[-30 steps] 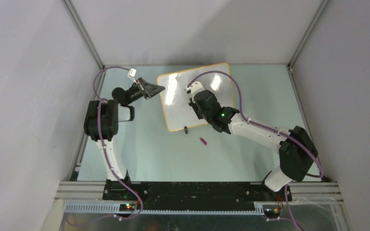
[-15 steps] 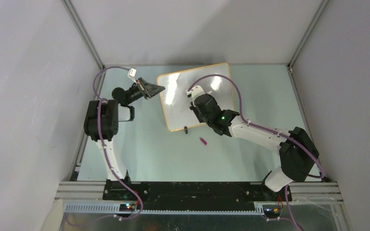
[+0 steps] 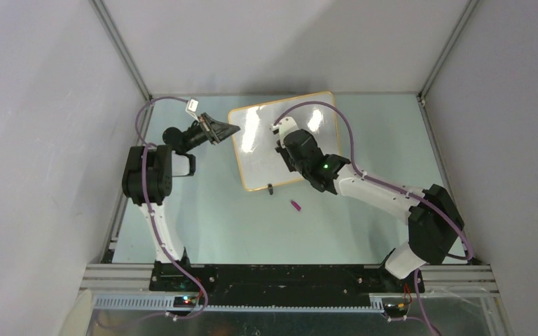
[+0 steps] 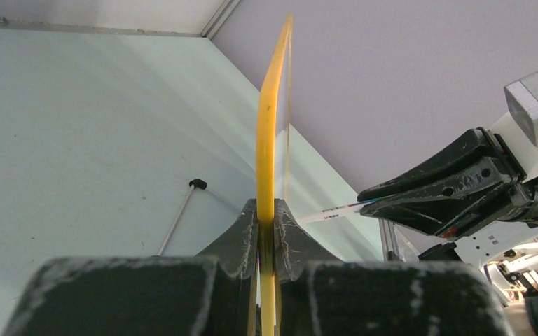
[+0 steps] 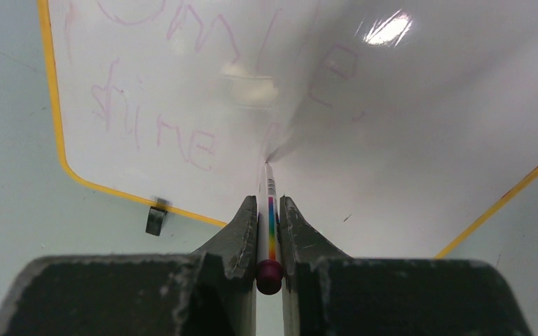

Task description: Write a sentence on the whiteboard

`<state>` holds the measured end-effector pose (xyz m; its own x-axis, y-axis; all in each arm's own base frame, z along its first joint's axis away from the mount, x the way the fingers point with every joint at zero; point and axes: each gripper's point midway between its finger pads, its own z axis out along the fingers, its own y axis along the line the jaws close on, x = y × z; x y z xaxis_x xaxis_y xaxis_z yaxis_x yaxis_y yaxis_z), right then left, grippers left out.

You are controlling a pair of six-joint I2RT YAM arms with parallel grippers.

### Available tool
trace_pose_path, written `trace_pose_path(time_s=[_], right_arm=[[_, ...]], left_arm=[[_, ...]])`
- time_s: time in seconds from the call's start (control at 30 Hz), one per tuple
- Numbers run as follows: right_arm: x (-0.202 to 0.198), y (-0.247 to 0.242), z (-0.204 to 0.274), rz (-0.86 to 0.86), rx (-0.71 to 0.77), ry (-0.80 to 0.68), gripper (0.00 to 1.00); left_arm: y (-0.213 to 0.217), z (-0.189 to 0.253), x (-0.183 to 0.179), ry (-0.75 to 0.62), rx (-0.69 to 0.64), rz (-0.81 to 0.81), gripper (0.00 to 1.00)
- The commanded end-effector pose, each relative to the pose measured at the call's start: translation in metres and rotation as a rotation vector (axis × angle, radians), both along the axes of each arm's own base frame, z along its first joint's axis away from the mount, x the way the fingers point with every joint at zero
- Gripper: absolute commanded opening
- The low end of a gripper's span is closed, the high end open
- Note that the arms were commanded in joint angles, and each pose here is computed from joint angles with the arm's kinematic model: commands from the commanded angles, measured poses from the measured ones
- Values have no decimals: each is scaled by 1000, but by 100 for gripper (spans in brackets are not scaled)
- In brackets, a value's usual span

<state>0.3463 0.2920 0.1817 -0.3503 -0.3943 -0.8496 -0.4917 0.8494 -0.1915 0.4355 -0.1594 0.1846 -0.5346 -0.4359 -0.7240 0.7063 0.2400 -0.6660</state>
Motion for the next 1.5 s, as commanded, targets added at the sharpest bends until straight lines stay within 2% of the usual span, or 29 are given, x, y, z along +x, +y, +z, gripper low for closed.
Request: trace_pose_path(time_s=[0.0, 0.53, 1.17, 1.47], right_arm=[[12, 6, 24, -7, 36, -49, 0], [11, -14, 13, -61, 18, -7, 0], [-4, 4, -6, -14, -26, 21, 0], [-2, 8, 10, 2, 6, -19, 0]], left_arm=[[-6, 11, -7, -99, 26, -10, 0], [-6, 12, -7, -100, 25, -8, 0], [-6, 12, -7, -102, 27, -8, 0], [-6, 12, -7, -101, 26, -8, 0]])
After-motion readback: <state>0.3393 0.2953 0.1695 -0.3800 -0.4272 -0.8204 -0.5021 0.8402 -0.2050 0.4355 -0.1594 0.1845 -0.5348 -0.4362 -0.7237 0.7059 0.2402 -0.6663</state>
